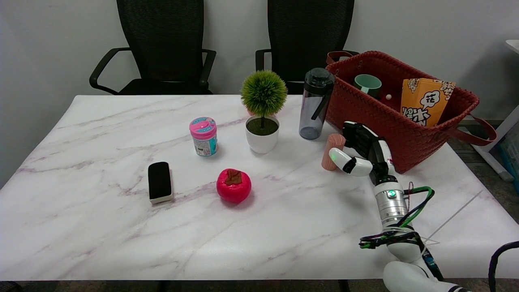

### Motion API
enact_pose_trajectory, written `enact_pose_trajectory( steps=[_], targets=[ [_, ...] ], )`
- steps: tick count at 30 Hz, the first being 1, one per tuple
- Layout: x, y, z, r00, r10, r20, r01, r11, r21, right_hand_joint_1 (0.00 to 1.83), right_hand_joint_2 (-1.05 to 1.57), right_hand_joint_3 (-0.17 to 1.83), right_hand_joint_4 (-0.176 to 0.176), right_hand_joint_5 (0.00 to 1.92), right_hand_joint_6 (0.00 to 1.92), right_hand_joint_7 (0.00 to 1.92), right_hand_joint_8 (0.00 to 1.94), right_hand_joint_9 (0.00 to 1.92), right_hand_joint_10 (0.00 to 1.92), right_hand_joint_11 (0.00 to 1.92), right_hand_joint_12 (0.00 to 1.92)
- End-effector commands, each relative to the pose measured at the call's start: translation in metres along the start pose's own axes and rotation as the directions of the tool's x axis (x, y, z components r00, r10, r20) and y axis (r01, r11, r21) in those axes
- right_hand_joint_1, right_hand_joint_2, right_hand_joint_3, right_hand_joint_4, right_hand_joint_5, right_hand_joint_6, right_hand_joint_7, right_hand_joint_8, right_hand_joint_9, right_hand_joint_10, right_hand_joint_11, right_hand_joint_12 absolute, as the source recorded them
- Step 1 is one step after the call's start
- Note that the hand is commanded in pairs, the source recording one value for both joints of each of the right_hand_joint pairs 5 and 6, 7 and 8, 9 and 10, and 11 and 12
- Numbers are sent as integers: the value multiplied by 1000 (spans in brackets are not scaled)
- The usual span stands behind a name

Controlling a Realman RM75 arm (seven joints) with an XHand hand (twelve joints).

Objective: Pick up the wooden cylinder.

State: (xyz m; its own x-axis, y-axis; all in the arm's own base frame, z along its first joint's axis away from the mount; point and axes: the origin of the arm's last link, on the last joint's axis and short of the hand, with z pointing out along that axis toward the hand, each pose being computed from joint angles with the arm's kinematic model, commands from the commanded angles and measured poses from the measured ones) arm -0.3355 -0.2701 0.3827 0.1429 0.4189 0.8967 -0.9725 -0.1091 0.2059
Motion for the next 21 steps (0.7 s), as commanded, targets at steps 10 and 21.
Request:
enact_pose_trajectory(
  steps=[10, 21],
  targets=[
    [-20, 5, 35, 995, 58, 82, -54, 997, -51, 1041, 3, 932, 0, 542, 542, 545, 545, 511, 511, 577, 577],
    [-20, 10, 46, 994, 77, 80, -72, 995, -69, 1042, -1, 926, 0, 541, 541, 545, 545, 510, 510, 574, 574]
  ],
)
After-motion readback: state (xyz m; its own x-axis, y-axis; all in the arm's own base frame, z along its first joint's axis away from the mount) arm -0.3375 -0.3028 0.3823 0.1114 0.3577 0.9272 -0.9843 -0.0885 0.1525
